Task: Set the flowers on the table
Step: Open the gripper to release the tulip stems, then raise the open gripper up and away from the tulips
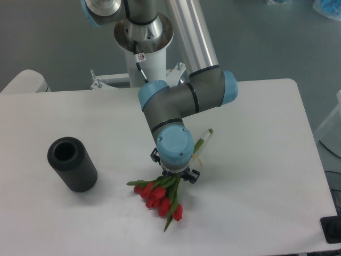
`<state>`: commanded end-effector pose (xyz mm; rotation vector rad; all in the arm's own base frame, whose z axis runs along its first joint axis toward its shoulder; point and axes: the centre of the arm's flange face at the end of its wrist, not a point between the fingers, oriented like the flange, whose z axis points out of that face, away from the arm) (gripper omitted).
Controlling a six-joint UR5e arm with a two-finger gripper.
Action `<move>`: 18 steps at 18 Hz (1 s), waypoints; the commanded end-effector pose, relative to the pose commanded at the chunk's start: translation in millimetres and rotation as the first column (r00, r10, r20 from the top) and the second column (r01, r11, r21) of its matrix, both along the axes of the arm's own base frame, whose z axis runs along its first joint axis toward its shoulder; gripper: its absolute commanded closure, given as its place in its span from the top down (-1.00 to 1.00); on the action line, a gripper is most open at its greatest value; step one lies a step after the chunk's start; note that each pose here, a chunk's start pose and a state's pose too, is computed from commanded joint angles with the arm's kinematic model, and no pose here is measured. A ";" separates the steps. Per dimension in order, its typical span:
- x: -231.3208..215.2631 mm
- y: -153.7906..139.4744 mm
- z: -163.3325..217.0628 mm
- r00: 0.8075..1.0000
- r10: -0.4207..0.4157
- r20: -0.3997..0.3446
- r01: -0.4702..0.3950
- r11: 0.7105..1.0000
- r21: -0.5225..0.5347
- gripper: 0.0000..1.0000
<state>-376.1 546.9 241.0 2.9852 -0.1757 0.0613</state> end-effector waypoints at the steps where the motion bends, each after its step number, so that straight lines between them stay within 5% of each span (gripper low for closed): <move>1: -0.5 0.5 1.2 1.000 0.000 -0.001 0.000 1.000 0.001 1.00; 11: -27.9 -12.8 39.4 0.999 -0.019 -0.048 0.023 0.997 0.075 1.00; 18: -43.2 -18.9 64.3 0.984 -0.167 -0.057 0.173 0.978 0.116 1.00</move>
